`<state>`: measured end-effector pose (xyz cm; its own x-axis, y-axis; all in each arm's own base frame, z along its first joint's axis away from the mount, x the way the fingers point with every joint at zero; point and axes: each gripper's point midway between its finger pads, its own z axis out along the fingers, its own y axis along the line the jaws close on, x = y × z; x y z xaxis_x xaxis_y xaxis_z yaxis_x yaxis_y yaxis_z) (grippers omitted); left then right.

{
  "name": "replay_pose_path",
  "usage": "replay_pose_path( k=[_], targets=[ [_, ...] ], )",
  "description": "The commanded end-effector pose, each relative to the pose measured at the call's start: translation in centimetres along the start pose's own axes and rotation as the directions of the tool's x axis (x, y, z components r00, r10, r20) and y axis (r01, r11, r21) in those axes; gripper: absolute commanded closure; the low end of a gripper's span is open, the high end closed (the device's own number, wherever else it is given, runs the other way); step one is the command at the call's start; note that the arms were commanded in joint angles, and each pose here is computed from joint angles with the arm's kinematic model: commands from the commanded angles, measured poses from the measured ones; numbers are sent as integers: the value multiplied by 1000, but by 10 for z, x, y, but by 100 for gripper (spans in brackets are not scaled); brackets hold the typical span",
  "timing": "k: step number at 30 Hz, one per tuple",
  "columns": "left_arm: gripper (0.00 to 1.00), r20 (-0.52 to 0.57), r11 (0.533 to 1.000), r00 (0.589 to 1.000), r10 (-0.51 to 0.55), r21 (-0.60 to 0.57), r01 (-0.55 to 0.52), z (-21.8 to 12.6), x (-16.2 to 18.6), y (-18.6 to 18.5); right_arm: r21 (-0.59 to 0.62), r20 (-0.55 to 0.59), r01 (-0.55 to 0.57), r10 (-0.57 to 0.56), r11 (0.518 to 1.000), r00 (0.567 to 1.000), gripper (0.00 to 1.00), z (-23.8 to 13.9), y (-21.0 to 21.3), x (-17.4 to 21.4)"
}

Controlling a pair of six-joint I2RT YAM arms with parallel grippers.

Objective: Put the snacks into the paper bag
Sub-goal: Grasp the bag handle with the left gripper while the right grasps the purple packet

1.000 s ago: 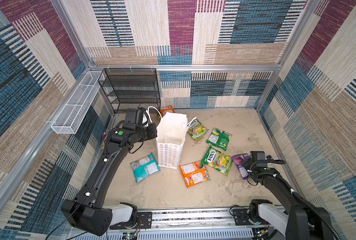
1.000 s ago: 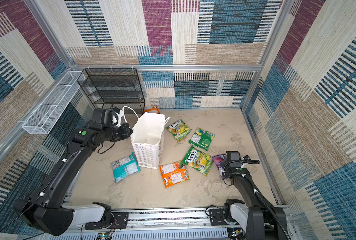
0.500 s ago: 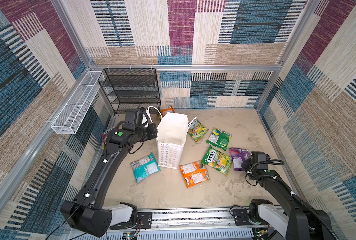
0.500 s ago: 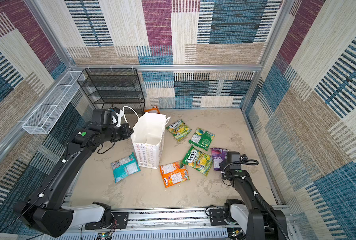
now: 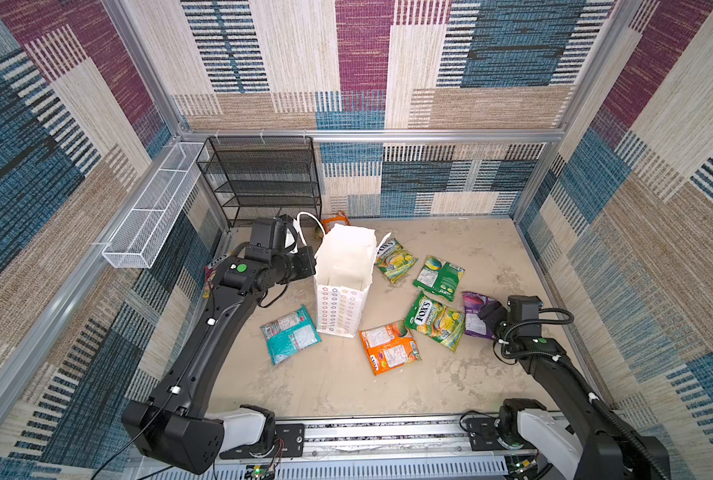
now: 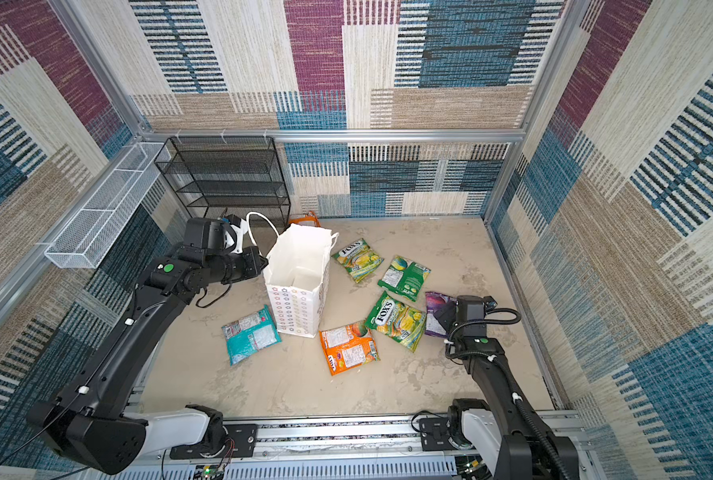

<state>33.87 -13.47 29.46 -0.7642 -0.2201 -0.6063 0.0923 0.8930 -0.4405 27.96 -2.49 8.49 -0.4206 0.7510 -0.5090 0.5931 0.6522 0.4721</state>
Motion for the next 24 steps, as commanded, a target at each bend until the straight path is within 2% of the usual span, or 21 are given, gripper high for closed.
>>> replay_pose_path(
  k=[1, 6, 10, 14, 18, 24],
  targets=[
    [100, 17, 1000, 1000, 3, 30, -3, 0, -5, -6, 70, 15, 66, -67, 995, 998, 0, 6, -4, -10],
    [100, 14, 1000, 1000, 4, 30, -4, 1, -5, -6, 191, -68, 110, -99, 976, 993, 0, 32, -10, -10],
    [100, 13, 1000, 1000, 4, 26, -4, 2, -4, -5, 334, -127, 125, -86, 934, 988, 0, 51, -26, -9],
    [100, 13, 1000, 1000, 4, 31, -5, 2, -5, -6, 385, -215, 151, -70, 910, 974, 1, 69, -36, 7],
    [100, 11, 1000, 1000, 3, 27, -3, 3, -4, -5, 366, -258, 156, -62, 918, 964, 16, 79, -38, 19],
    [100, 7, 1000, 1000, 5, 28, -5, 4, -4, -5, 315, -220, 144, -75, 938, 973, 39, 73, -27, 12]
  ],
)
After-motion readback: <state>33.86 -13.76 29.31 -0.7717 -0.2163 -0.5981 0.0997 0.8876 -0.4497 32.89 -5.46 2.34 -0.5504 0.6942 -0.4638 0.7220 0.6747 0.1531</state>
